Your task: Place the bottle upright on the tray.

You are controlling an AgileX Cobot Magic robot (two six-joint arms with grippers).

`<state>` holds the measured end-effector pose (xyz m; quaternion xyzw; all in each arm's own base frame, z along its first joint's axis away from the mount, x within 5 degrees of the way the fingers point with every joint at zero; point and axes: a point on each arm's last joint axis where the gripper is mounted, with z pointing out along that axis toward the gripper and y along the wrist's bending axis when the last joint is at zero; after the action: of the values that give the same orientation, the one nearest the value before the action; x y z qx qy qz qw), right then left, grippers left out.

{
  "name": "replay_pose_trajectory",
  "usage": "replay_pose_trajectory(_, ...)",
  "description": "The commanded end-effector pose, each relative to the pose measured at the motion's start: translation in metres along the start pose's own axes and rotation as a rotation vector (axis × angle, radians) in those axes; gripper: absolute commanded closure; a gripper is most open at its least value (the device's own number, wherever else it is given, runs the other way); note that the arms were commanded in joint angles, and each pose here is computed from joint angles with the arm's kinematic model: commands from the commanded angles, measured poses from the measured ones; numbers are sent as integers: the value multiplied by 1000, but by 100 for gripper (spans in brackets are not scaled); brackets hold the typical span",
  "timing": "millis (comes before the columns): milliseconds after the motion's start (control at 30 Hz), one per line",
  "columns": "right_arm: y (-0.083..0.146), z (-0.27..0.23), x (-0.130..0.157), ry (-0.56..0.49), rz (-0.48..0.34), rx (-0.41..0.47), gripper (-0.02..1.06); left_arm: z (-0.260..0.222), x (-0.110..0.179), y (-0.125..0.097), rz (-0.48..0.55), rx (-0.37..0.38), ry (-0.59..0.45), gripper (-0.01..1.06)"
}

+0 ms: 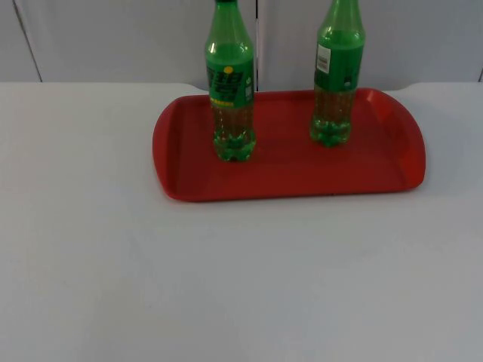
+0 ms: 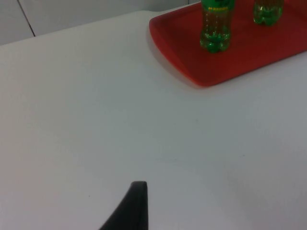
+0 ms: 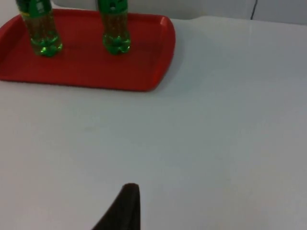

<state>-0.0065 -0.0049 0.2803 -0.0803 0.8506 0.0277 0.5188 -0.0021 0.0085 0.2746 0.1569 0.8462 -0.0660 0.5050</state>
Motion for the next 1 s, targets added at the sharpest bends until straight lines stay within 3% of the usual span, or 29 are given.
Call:
replay_pose_trajectory(0,0,0,0,-3,9,26,-1,0,0,1,1,-1,-11,0)
replay_pose_trajectory(400,1,0,0,1,62,129,-1,0,0,1,1,-1,-11,0)
replay_pose_trajectory(967,1,0,0,2,63,130,-1,0,0,1,1,-1,-11,0)
